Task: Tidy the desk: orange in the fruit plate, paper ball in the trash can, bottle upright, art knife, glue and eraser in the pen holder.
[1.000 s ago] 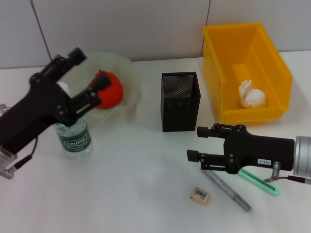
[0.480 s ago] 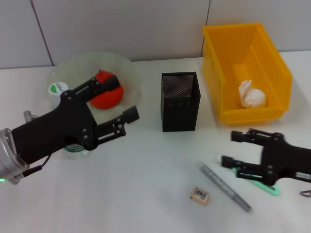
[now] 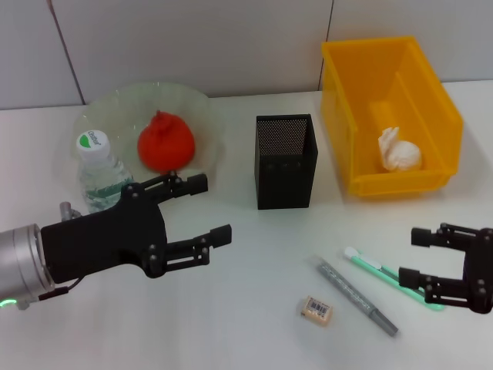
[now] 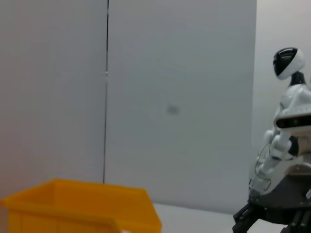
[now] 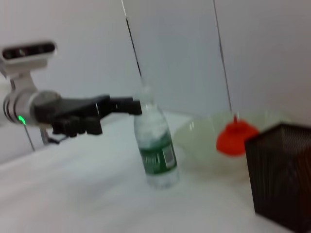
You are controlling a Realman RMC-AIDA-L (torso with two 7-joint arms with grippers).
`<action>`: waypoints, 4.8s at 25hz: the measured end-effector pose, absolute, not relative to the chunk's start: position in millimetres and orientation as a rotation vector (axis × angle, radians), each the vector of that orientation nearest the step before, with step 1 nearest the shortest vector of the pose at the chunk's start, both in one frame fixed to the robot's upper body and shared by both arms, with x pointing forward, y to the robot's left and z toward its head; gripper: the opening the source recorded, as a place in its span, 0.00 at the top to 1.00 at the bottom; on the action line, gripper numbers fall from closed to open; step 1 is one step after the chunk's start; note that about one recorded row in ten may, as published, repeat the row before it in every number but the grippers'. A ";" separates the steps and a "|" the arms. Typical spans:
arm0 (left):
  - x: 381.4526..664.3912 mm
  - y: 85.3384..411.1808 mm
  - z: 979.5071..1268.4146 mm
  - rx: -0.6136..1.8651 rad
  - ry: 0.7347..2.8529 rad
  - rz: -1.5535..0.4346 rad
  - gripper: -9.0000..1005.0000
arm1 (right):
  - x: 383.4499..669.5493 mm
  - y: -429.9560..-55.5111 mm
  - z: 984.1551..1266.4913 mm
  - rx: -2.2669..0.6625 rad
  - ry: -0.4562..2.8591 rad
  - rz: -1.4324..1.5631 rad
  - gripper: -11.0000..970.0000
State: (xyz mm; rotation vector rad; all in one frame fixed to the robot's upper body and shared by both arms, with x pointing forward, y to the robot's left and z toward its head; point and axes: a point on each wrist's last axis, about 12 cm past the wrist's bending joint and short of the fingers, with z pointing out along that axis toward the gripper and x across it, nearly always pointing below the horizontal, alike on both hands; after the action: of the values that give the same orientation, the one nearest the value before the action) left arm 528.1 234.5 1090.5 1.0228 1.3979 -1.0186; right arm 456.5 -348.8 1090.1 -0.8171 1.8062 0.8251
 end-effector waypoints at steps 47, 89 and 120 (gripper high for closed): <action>514.6 221.9 1068.6 1.068 1.435 -0.975 0.20 | 569.9 -278.1 1182.5 -1.268 2.754 0.179 0.24; 521.3 217.8 1074.6 1.088 1.415 -0.973 0.20 | 606.1 -217.7 1150.3 -1.296 2.597 0.181 0.30; 522.4 218.8 1075.2 1.093 1.416 -0.969 0.20 | 601.0 -207.0 1132.0 -1.288 2.637 0.209 0.52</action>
State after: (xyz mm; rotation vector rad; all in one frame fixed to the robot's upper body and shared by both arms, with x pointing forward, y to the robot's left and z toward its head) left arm 522.4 218.8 1075.2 1.0931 1.4158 -0.9692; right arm 601.0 -207.0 1132.0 -1.2880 2.6374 0.2094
